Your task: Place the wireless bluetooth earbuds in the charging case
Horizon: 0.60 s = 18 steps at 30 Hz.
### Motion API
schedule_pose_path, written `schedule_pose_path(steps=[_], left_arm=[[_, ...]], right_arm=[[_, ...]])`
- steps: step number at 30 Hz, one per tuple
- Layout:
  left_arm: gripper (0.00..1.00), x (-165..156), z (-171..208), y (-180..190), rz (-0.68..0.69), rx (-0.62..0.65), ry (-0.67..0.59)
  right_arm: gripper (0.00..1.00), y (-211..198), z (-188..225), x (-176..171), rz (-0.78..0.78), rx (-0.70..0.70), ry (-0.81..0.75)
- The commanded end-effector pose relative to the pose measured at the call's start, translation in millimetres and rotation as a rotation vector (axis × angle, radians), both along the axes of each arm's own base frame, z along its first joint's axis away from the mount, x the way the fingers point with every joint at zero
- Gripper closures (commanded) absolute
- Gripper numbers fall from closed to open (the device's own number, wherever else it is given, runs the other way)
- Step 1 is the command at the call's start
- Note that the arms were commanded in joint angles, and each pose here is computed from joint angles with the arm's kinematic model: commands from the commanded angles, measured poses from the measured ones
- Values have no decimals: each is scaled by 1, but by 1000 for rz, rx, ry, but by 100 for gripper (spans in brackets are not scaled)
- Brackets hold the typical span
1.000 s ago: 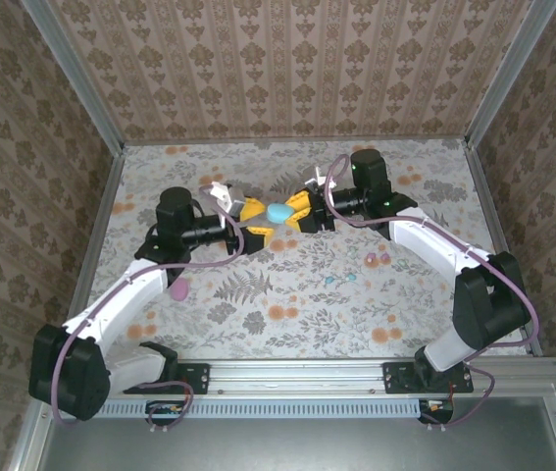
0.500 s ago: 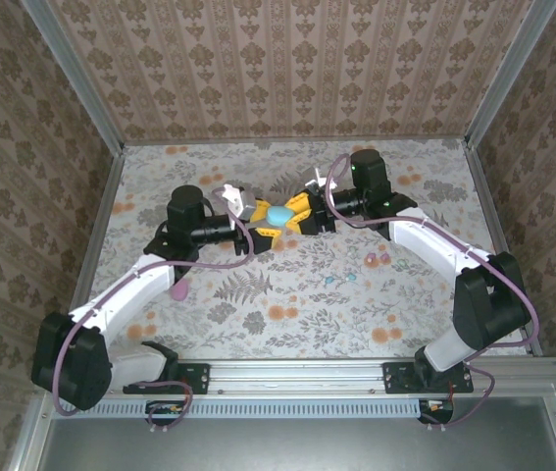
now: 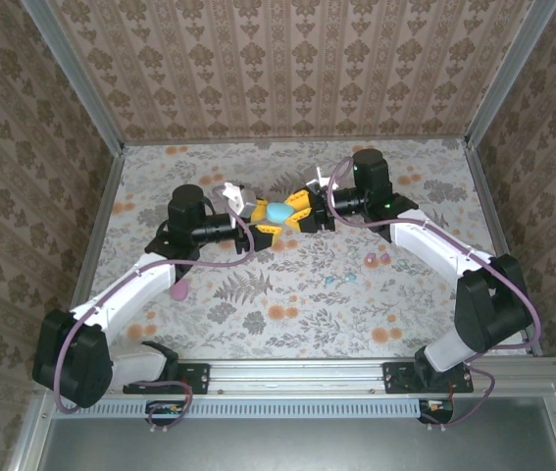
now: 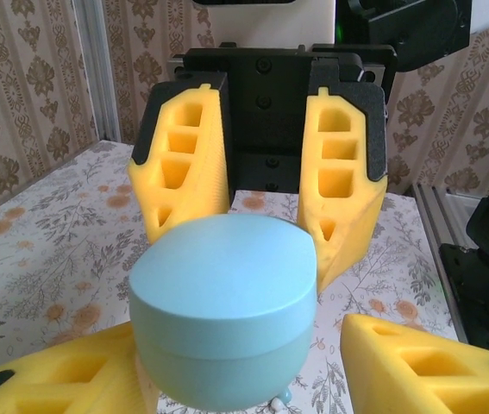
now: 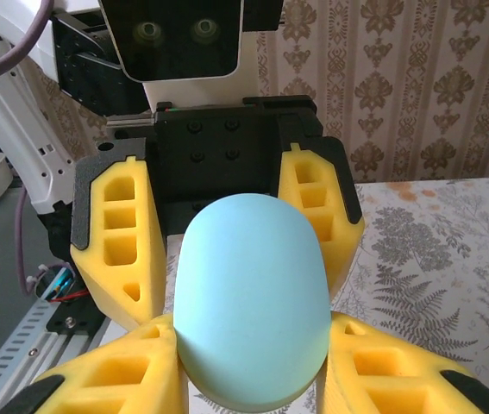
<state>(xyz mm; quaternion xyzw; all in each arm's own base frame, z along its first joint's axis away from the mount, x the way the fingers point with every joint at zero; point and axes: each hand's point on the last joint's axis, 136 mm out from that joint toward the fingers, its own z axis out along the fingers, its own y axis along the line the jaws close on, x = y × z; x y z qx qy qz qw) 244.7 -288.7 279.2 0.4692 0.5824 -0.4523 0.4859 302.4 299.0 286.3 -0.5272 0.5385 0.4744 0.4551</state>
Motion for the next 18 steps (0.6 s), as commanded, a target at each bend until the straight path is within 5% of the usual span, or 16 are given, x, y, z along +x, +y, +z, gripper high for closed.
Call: schedule_pose_path(steps=[1, 18], left_arm=[[44, -3, 24, -5, -29, -49, -45], [53, -2, 23, -7, -38, -50, -29]], right_arm=[[64, 0, 10, -4, -9, 16, -54], [64, 0, 12, -5, -11, 28, -64]])
